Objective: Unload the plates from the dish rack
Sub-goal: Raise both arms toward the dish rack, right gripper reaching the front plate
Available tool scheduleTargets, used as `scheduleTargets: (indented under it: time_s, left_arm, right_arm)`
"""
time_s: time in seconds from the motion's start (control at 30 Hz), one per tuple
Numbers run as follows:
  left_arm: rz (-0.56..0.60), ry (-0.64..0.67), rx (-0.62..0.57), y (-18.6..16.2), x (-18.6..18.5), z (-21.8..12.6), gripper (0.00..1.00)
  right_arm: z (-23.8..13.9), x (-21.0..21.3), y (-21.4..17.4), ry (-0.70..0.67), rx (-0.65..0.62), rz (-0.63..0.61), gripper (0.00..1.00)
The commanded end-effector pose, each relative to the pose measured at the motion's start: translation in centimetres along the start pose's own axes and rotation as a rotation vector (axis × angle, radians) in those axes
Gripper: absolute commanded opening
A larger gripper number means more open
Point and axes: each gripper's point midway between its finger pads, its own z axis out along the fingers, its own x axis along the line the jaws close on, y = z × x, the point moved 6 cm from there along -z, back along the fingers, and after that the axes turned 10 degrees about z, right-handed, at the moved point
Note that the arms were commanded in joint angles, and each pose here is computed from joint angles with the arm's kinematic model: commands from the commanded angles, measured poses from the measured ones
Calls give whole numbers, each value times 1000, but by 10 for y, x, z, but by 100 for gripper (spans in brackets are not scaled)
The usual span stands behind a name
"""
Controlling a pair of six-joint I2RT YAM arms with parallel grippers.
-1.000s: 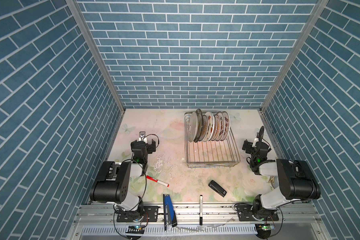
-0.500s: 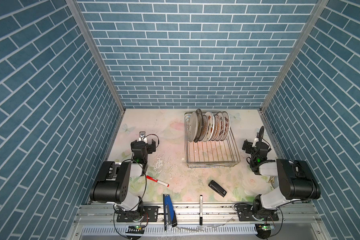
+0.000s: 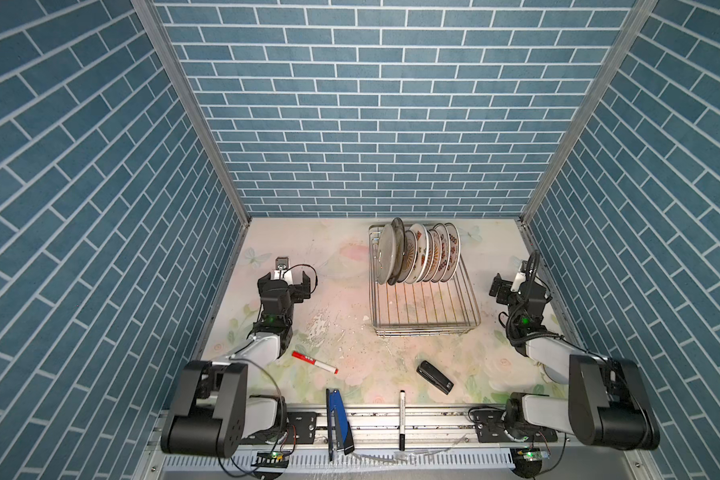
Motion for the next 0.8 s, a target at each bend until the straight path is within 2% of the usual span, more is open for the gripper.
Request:
scheduleTargets:
  time_s: [0.0,0.07,0.1,0.17,0.23,0.3,0.37,0.43,0.47,0.53,0.63,0.77]
  left_arm:
    - [-151,-31,-33,19,2,-17,100]
    - [-379,-50,-57,26,4,-28,100]
    - [-446,-116,-60,31,-1,-32,100]
    - [-516,-242,-71,41,-11,-41,100]
    - [-644,-289,-40,41,-15,-47,100]
    - [-731,-345,-62,42,-18,-53,100]
    - [-754,-444,-127,45,-25,-62,100]
    - [-903,-442,-121,34,-25,-64,100]
    - [-960,-444,-114,30,-25,-65,100]
    - [-953,-496,-144,35,-28,-70,100]
    - [-947,-561,-99,40,-35,-72,100]
    - [-858,-655,-115,53,-53,-80,100]
  right_arm:
    - [-17,2,23,3,3,184,99]
    - [-29,4,26,35,10,336,99]
    - [-36,4,26,46,23,432,99]
    - [-51,11,29,128,50,535,99]
    - [-66,26,37,272,76,576,99]
    - [-88,44,47,462,109,541,99]
    - [-104,51,53,574,86,569,99]
    - [-112,51,51,633,64,648,99]
    - [-116,54,51,675,57,650,99]
    - [-120,61,51,738,91,640,99]
    - [-118,70,54,764,165,613,99]
    - [-118,98,60,747,222,472,98]
